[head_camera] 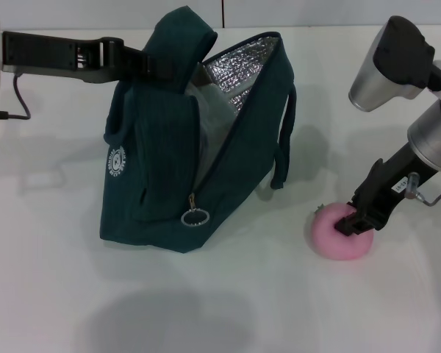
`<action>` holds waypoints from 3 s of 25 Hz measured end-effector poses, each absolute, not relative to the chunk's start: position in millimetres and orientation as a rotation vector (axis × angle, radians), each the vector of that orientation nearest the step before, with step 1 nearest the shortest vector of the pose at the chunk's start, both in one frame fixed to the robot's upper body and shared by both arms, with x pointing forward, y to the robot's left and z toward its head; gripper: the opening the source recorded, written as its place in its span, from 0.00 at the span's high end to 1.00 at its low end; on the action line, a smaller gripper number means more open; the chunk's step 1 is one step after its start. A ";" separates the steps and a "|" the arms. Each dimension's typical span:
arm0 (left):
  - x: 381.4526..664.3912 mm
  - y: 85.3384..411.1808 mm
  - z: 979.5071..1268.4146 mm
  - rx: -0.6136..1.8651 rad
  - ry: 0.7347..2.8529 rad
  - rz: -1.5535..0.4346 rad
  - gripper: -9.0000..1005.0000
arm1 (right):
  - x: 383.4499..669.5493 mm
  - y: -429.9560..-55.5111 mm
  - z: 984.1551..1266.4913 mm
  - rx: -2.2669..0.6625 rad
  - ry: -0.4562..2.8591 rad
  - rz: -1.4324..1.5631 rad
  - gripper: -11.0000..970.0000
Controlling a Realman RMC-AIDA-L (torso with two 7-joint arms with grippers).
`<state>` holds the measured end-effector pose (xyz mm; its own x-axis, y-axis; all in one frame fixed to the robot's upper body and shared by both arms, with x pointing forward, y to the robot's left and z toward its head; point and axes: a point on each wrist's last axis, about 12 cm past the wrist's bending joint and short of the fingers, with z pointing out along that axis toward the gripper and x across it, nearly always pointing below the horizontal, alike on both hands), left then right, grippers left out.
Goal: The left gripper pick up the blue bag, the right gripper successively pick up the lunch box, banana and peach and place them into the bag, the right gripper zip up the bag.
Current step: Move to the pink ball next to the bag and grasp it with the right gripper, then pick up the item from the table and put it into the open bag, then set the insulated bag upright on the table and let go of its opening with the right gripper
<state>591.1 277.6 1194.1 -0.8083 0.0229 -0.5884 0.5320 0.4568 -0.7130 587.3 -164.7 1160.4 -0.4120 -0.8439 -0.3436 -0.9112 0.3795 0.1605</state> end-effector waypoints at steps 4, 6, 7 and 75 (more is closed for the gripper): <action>591.1 277.9 1194.3 0.462 2.205 -1.335 0.96 | 587.5 -165.3 1162.6 -1.562 2.428 0.504 0.70; 591.0 278.5 1194.2 0.460 2.205 -1.334 0.96 | 587.3 -166.6 1167.3 -1.549 2.415 0.551 0.75; 590.9 278.6 1194.1 0.460 2.204 -1.335 0.96 | 586.7 -168.2 1171.0 -1.542 2.405 0.591 0.77; 586.7 283.0 1191.5 0.436 2.189 -1.354 0.96 | 566.1 -273.8 1164.0 -0.495 1.808 1.365 0.36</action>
<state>586.7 283.0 1191.5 -0.8101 -0.0017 -0.5862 0.5238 0.4470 -0.7251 566.1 -273.8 1164.0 -0.6032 0.1518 -0.7830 -0.7115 0.3412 0.6143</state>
